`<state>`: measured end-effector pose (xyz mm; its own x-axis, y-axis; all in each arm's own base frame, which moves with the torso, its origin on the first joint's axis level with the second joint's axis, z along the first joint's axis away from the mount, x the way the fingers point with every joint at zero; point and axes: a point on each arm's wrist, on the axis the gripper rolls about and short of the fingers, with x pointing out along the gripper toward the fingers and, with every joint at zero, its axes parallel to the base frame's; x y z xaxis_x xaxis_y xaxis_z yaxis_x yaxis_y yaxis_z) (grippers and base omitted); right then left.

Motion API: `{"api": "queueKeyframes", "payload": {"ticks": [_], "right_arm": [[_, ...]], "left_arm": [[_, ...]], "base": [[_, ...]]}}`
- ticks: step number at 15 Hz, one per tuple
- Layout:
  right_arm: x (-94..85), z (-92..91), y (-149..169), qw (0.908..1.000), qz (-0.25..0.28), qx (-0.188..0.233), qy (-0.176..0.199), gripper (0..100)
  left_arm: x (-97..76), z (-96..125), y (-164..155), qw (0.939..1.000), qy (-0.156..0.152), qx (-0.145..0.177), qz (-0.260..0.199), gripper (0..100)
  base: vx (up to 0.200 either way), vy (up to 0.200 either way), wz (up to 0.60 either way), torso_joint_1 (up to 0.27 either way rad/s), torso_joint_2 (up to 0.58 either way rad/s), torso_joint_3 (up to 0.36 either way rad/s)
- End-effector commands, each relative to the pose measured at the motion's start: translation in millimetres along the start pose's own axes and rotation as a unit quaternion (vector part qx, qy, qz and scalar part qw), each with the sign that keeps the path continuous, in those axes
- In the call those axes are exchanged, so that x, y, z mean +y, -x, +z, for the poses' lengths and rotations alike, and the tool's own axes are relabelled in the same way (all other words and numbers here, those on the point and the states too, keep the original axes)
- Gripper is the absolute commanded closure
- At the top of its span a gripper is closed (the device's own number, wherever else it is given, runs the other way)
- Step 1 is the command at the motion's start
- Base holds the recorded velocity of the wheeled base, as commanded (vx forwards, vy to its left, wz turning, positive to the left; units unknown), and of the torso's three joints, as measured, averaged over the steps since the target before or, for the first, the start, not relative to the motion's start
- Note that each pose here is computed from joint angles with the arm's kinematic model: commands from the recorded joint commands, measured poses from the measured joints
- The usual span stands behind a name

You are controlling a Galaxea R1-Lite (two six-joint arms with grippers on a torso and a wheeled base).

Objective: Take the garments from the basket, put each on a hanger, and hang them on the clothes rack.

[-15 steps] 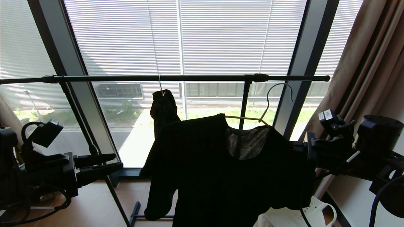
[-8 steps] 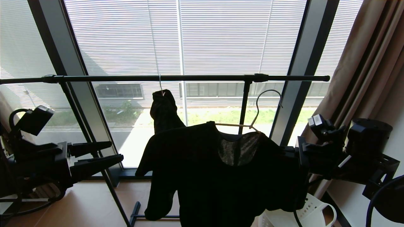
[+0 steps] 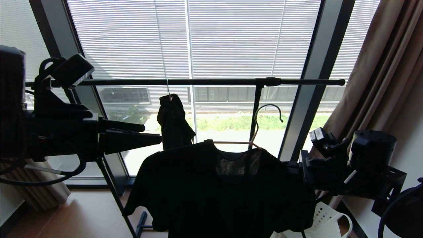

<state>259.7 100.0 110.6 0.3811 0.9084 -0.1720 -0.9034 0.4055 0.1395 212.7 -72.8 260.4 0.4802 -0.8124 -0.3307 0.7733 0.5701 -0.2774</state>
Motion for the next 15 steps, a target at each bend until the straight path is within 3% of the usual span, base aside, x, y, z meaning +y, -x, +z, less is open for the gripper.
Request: {"api": "queueKeyframes", "payload": {"ticks": [1,3,4,8,15], "right_arm": [[0.5,-0.2,-0.7,1.0000,0.001,0.000,0.000,100],[0.5,-0.2,-0.7,1.0000,0.001,0.000,0.000,100],[0.6,-0.6,-1.2,1.0000,0.002,0.001,0.002,100],[1.4,1.1,0.2,1.0000,0.001,-0.002,0.004,100],[4.9,3.9,2.8,0.9999,0.001,-0.006,0.010,100]], "left_arm": [[-0.3,5.6,-37.4,0.9972,-0.043,0.043,0.043,0],[-1.3,4.1,-45.7,0.9950,-0.060,0.054,0.059,0],[-3.4,4.5,-59.3,0.9913,-0.105,0.065,0.047,0],[5.3,-2.2,-78.8,0.9805,-0.174,0.089,0.023,0],[-1.9,-6.6,-97.1,0.9751,-0.200,0.092,-0.027,0]], "base": [[0.000,0.000,0.00,0.000,0.00,0.000],[0.000,0.000,0.00,0.000,0.00,0.000],[0.000,0.000,0.00,0.000,0.00,0.000],[0.000,0.000,0.00,0.000,0.00,0.000],[0.000,0.000,0.00,0.000,0.00,0.000]]}}
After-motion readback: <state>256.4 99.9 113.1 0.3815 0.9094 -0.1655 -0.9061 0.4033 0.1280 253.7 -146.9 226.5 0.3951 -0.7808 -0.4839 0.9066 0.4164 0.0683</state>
